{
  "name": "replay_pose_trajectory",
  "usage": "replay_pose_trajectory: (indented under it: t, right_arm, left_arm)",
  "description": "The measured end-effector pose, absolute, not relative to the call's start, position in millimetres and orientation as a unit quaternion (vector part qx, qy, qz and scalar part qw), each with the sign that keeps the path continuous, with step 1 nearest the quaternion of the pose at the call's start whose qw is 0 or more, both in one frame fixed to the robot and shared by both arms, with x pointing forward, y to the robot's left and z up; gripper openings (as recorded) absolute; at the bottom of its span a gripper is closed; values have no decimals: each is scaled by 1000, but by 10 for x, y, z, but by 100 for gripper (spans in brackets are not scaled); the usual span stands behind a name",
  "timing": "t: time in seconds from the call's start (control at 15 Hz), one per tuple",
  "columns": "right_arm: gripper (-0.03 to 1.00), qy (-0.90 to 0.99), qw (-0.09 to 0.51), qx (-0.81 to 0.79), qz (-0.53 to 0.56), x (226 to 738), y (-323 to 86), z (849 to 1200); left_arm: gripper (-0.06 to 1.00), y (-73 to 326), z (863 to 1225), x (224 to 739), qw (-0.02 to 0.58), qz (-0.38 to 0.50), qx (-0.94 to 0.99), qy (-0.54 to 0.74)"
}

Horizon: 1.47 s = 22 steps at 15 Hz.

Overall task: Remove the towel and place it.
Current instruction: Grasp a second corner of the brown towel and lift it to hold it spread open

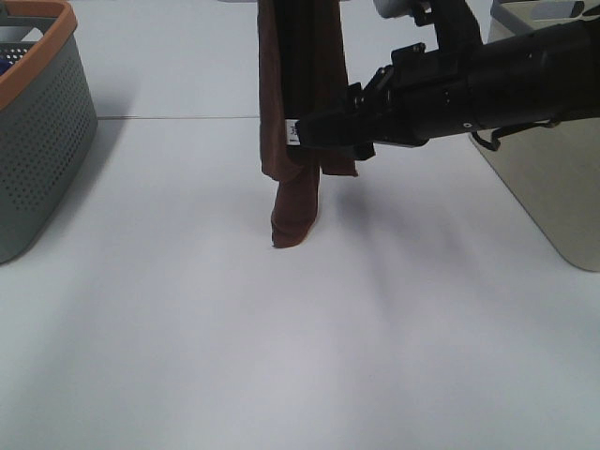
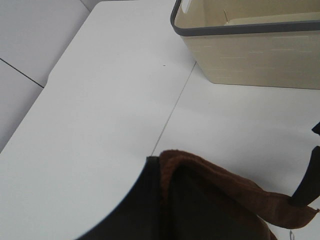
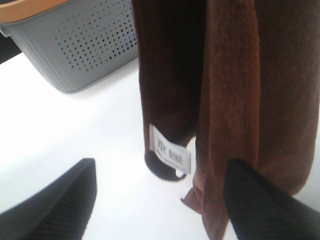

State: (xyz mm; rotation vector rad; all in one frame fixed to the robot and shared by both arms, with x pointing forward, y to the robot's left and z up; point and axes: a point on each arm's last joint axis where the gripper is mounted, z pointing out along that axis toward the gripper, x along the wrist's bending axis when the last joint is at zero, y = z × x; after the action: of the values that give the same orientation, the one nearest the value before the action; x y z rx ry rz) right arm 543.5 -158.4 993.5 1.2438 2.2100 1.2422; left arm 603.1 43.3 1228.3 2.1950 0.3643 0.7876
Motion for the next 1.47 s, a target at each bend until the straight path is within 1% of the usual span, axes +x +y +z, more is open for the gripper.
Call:
replay_pose_trajectory:
  t: [0.13, 0.2, 0.53, 0.73, 1.07, 1.2, 1.33, 1.47]
  right_arm:
    - [62, 781, 162, 435, 418, 5430, -1602, 9912]
    - [62, 775, 177, 453, 402, 5449, -1645, 9897]
    - [62, 769, 201, 472, 382, 5498, -1696, 9842]
    - [62, 776, 189, 478, 366, 5531, -1685, 9693]
    - [62, 774, 175, 467, 389, 5730, -1561, 9736]
    - [58, 773, 164, 481, 380, 5799, -1539, 9599]
    - [49, 775, 161, 485, 372, 5813, -1539, 9524]
    - [42, 773, 157, 489, 373, 5814, -1535, 9515]
  left_arm:
    - [0, 436, 12278, 6030, 378, 307, 861, 143]
    - [0, 440, 12277, 6032, 378, 307, 862, 143]
    - [0, 428, 12279, 6023, 384, 301, 861, 143]
    - [0, 425, 12279, 6021, 386, 299, 861, 143]
    - [0, 416, 12280, 6014, 391, 294, 860, 143]
    - [0, 416, 12281, 6013, 391, 294, 860, 143]
    - [0, 416, 12281, 6013, 391, 294, 860, 143]
    - [0, 416, 12281, 6013, 391, 294, 860, 143]
